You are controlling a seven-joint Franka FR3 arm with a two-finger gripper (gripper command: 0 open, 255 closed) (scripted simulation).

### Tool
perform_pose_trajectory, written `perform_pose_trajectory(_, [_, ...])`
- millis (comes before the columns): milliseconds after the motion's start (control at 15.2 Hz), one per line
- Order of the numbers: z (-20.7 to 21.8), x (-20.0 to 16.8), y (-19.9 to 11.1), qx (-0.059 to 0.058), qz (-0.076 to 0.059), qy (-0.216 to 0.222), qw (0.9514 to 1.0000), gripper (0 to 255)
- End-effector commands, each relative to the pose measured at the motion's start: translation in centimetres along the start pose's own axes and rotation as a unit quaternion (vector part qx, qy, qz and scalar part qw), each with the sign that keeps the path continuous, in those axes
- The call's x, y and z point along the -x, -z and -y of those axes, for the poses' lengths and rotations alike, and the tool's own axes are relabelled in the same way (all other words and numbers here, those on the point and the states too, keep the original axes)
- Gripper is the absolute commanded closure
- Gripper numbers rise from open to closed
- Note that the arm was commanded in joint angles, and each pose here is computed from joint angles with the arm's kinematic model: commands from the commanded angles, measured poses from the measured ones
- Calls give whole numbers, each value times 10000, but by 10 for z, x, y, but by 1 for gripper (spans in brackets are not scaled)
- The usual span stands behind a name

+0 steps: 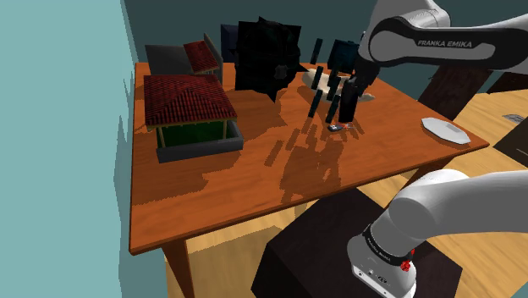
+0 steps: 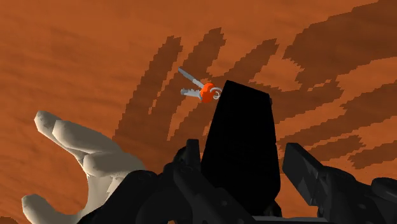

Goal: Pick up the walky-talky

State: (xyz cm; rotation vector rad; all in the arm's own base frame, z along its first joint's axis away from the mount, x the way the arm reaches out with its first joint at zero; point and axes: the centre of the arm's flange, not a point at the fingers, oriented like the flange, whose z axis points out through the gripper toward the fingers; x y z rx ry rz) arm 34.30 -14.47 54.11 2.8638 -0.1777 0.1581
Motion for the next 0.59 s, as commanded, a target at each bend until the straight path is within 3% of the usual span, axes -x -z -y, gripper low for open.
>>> perform_pose_trajectory(0, [-2, -1, 10, 1, 0, 1, 10000, 255])
perform_pose_trajectory(528, [-11, -5, 42, 1, 0, 1, 10000, 255])
